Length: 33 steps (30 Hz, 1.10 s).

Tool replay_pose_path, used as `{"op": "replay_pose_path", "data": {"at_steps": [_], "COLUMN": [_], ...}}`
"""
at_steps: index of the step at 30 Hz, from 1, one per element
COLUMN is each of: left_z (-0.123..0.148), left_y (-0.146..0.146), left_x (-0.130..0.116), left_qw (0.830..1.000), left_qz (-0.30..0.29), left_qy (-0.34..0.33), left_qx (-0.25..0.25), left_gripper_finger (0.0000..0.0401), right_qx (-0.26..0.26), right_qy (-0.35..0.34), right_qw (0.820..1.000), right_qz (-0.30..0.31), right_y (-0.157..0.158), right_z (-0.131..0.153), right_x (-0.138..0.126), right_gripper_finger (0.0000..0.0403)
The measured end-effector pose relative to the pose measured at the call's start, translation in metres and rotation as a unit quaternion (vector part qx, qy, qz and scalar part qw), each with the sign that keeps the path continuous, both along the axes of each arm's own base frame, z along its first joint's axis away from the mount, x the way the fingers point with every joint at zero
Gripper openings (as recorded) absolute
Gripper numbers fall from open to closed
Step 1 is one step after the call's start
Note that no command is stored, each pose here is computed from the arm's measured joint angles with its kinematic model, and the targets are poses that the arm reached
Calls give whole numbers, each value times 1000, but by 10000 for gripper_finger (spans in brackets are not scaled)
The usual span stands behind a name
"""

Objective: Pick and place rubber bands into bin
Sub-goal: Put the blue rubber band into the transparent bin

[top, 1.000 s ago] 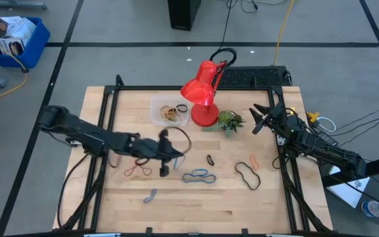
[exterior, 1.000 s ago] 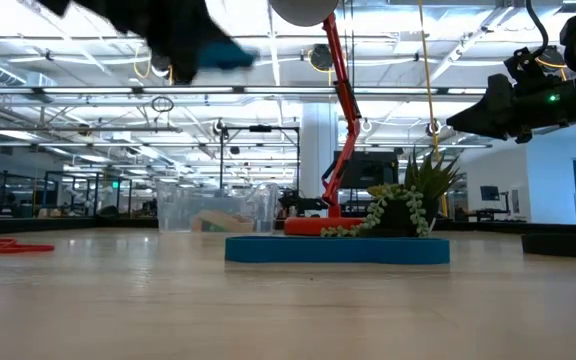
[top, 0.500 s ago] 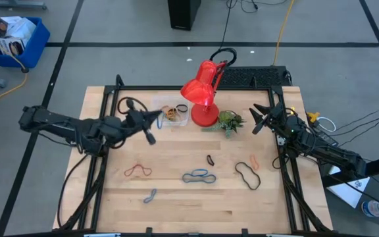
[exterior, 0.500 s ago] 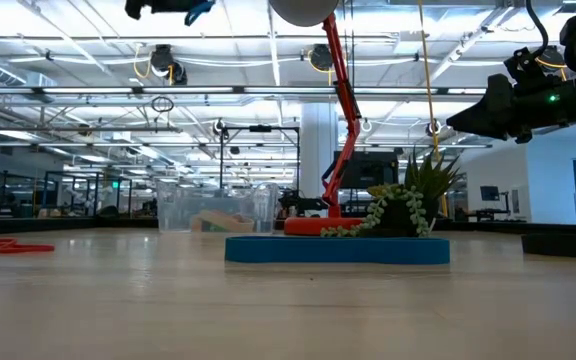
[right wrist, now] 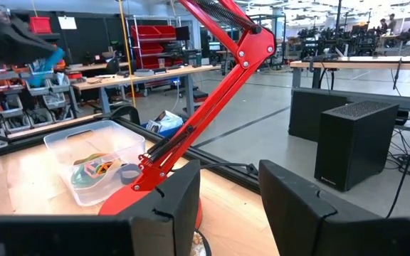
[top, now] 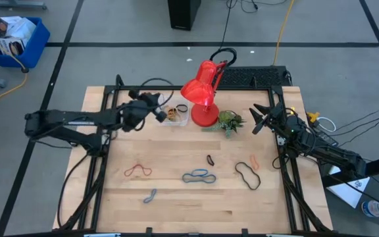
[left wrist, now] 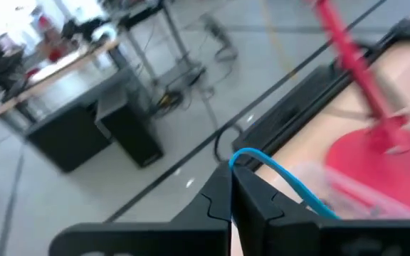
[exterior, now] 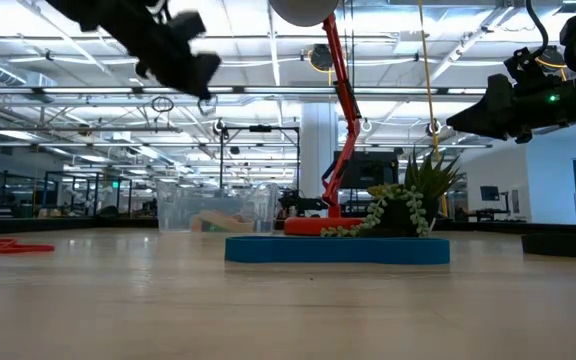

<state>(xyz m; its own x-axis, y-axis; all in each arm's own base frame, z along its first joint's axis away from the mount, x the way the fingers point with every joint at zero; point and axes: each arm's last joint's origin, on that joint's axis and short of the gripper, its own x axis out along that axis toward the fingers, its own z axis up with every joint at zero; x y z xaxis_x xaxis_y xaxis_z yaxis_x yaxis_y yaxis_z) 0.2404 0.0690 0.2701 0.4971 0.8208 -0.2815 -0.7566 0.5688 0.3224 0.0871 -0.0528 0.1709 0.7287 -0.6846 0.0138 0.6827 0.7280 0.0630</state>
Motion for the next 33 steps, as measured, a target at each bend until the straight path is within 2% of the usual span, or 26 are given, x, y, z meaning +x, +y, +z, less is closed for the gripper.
{"op": "replay_pose_path", "data": {"at_steps": [9,13,16,24,29,33], "left_z": [-53,-73,-85,-100,-103,-106], "left_y": [38,48,52,54,55,54], "left_x": [21,25,28,31,33,33], "left_qw": [995,991,988,983,982,980], "left_qz": [13,33,23,31,28,24], "left_qy": [57,75,82,86,87,86], "left_qx": [-83,-108,-132,-159,-164,-176], "left_gripper_finger": [6,13,6,17,5,18], "right_qx": [0,0,0,0,0,0], "right_qy": [0,0,0,0,0,0], "right_qw": [1000,1000,1000,1000,1000,1000], "right_qz": [0,0,0,0,0,0], "right_y": [0,0,0,0,0,0], "right_z": [0,0,0,0,0,0], "right_x": [0,0,0,0,0,0], "right_gripper_finger": [141,141,141,141,141,141]}}
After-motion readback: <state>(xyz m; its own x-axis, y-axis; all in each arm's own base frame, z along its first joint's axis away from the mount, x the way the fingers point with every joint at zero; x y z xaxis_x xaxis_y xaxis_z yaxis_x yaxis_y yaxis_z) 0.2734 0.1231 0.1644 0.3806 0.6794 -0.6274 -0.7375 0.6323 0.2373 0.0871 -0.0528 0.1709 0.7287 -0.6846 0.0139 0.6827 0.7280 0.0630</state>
